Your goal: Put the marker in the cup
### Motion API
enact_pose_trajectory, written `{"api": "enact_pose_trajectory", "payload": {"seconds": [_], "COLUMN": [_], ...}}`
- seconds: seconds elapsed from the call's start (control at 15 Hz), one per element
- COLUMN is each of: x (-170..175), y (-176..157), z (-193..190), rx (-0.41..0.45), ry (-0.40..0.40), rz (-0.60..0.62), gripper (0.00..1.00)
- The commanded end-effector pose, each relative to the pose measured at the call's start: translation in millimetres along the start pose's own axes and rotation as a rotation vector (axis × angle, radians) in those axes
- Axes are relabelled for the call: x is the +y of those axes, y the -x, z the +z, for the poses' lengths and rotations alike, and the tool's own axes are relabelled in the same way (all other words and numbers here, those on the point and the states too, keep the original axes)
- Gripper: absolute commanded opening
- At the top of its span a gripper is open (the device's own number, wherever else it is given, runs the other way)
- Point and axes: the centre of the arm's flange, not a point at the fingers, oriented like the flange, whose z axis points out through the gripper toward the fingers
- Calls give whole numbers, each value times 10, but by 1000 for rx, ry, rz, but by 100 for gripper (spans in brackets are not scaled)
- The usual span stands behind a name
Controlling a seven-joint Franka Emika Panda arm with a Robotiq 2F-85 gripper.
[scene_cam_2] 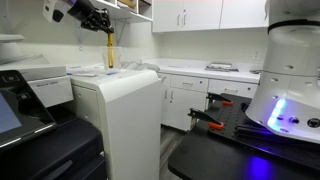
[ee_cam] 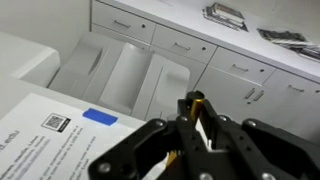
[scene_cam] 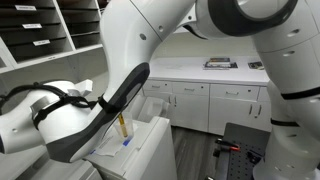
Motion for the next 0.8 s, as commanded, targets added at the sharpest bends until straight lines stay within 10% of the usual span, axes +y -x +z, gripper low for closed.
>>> {"api": "enact_pose_trajectory", "payload": {"seconds": [0.0,0.13,0.27,0.73], "x": [-38,-37,-38,-54], "y": [-21,-19,0,64], "z": [81,112,143,150], "rx": [-15,-7,8,48], "ry": [6,-4,-10,-4], "rz": [27,22,22,14], "gripper": [4,4,43,86]}}
